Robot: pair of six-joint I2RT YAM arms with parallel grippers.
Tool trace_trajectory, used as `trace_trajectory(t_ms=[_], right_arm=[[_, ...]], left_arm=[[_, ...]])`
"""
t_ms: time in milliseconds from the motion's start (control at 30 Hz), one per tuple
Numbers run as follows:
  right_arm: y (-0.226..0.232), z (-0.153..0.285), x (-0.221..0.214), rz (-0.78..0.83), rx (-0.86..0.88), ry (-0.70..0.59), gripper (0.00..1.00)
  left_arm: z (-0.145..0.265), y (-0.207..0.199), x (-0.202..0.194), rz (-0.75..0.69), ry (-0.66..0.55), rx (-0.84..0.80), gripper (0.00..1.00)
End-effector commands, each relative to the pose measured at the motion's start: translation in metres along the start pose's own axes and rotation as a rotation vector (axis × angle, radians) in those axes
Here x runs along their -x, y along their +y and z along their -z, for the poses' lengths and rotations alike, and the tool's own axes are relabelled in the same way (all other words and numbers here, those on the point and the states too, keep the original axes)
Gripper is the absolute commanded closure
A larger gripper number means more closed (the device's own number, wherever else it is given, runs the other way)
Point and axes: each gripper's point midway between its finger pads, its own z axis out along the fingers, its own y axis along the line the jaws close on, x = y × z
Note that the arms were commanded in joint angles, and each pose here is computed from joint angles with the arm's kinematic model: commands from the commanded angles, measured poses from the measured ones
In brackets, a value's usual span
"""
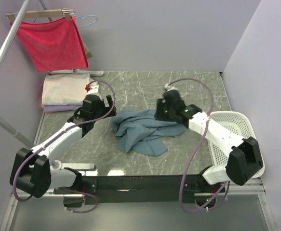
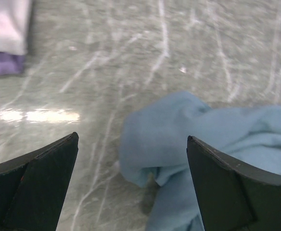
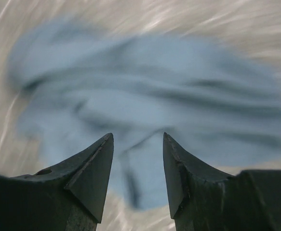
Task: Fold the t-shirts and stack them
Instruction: Move the tshirt to the center of the board, then flatten out the tshirt
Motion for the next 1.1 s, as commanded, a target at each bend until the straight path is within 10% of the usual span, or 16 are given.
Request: trace_trajectory(t_ms=[0,367,900,1067], right_arm=[[0.084,0.011,-0.057,0.163,0.242,0.163,0.48],[0.156,0.001,-0.117,0.277,0.293,0.254,0.50],[0.075,-0.064,-0.118,0.335,-0.350,0.139,0.48],[0.072,-0.067,-0.123,0.318,-0.314,0.137,1.00]], left_arm=[[0.009,0.018,0.027,0.060,-0.100,0.129,0.01],[0.006,0.047,0.020,0.115,-0.079,0.231,0.01],[0.010,0.054,0.013,0.097,-0.054,0.220,0.01],[0.008,0.054,0.012,0.090,-0.048,0.209,0.01]])
